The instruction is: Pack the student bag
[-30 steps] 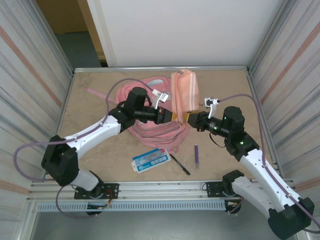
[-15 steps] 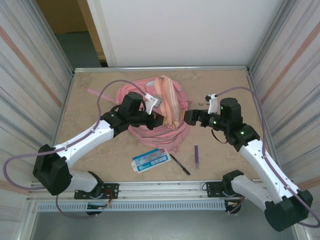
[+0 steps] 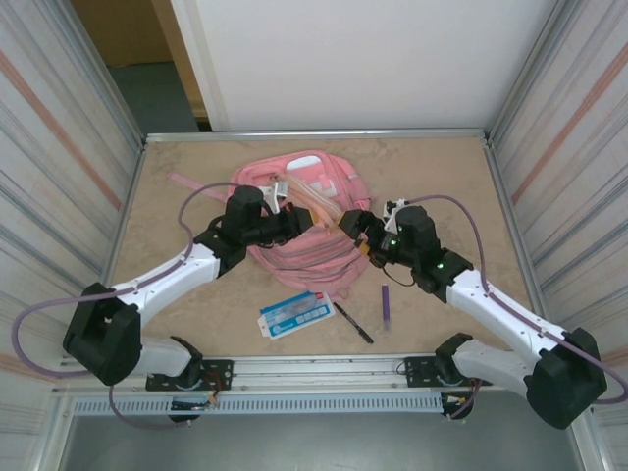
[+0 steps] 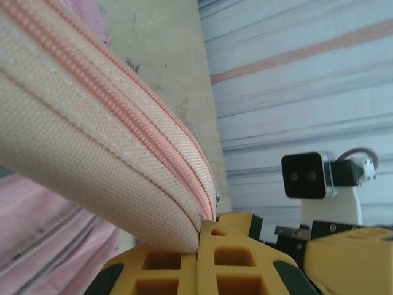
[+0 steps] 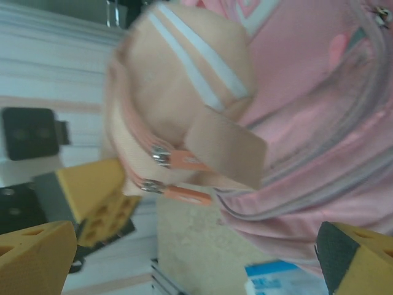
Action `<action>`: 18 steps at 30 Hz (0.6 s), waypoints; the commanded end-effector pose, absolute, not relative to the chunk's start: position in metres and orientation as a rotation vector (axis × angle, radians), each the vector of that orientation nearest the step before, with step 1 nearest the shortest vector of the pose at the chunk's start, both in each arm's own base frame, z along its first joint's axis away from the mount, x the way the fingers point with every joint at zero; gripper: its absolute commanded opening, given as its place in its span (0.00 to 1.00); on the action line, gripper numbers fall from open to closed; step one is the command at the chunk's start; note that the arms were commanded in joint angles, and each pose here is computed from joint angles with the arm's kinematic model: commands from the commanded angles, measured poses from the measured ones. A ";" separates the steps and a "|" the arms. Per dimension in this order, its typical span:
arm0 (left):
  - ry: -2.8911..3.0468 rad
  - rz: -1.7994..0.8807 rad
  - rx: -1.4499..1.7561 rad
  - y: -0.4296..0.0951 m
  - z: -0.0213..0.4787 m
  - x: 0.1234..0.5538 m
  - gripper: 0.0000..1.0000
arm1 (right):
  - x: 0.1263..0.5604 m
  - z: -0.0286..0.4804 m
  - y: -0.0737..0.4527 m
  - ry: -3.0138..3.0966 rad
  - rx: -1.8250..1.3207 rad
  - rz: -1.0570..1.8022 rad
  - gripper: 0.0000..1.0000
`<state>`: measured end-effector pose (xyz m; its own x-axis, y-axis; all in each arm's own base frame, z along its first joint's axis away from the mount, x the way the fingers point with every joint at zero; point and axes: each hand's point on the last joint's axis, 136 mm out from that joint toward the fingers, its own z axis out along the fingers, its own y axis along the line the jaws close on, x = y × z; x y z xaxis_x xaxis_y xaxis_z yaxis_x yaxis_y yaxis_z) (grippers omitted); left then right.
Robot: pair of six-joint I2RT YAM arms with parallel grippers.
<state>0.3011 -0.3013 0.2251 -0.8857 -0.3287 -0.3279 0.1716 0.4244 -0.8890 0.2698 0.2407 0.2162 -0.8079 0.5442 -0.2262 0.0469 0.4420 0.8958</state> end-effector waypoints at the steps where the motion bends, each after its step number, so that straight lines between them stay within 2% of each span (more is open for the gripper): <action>1: 2.100 -1.655 -0.259 -0.310 0.260 0.308 0.00 | 0.289 0.247 0.247 2.058 0.622 1.410 1.00; 9: 2.078 -1.743 -0.273 -0.323 0.263 0.298 0.00 | 0.316 0.231 0.261 2.031 0.753 1.371 0.97; 14: 2.101 -1.767 -0.261 -0.330 0.260 0.288 0.00 | 0.333 0.240 0.255 1.968 0.721 1.274 0.72; 15: 2.105 -1.767 -0.258 -0.331 0.259 0.286 0.00 | 0.336 0.243 0.255 1.956 0.716 1.262 0.63; 17: 2.105 -1.773 -0.250 -0.332 0.260 0.284 0.00 | 0.340 0.244 0.254 1.941 0.735 1.258 0.57; 18: 2.104 -1.776 -0.248 -0.332 0.260 0.283 0.00 | 0.342 0.244 0.256 1.933 0.754 1.272 0.49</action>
